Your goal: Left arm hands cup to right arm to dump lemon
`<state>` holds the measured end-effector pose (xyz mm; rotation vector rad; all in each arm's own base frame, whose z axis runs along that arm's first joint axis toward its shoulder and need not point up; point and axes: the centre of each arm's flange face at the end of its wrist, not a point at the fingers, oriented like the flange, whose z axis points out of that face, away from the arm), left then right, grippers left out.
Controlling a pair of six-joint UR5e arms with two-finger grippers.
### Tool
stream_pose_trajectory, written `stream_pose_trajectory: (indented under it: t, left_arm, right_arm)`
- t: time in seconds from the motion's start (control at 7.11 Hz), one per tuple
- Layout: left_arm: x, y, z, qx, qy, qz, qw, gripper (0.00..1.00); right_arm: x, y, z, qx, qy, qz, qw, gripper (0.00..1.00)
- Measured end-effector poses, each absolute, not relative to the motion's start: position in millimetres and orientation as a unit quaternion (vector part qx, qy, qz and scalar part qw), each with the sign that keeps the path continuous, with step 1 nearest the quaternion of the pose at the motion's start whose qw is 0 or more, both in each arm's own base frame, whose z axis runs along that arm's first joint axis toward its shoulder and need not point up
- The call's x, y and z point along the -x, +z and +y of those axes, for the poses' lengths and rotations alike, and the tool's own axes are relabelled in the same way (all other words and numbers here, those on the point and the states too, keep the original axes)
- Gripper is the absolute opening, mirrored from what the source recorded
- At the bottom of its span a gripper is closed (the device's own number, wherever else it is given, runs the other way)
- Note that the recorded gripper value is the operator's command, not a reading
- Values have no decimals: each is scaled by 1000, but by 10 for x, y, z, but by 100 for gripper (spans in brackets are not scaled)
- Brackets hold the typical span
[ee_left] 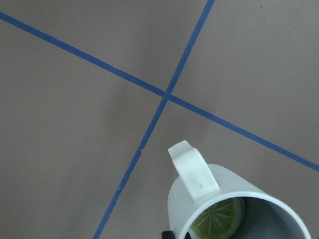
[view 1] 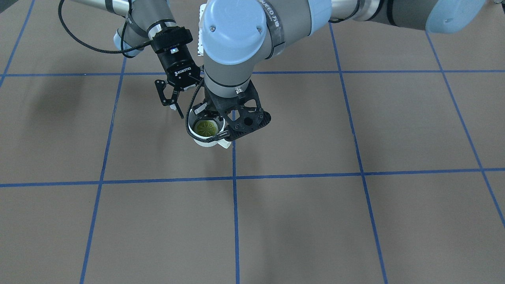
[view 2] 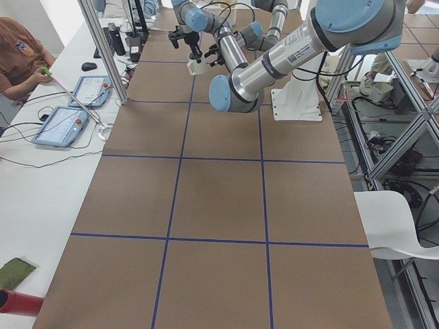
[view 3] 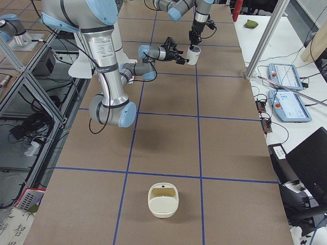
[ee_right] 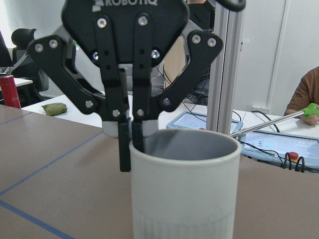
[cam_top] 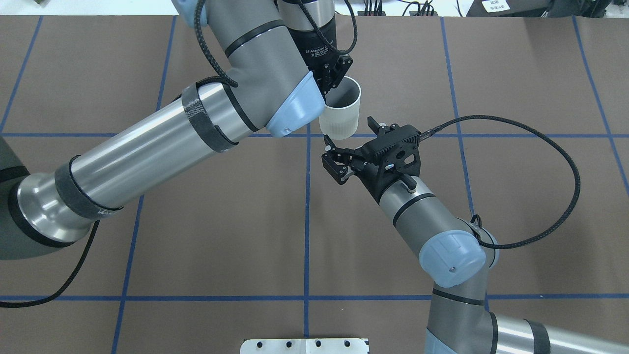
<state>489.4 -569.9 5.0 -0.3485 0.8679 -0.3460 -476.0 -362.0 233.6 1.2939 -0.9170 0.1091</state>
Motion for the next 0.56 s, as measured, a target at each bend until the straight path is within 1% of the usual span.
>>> stream_pose_trajectory:
  t: [0.56]
  left_arm:
    - [-4932, 2, -5639, 168, -161, 418, 878, 0]
  right_arm:
    - [4751, 2260, -3656, -586, 59, -411, 696, 99]
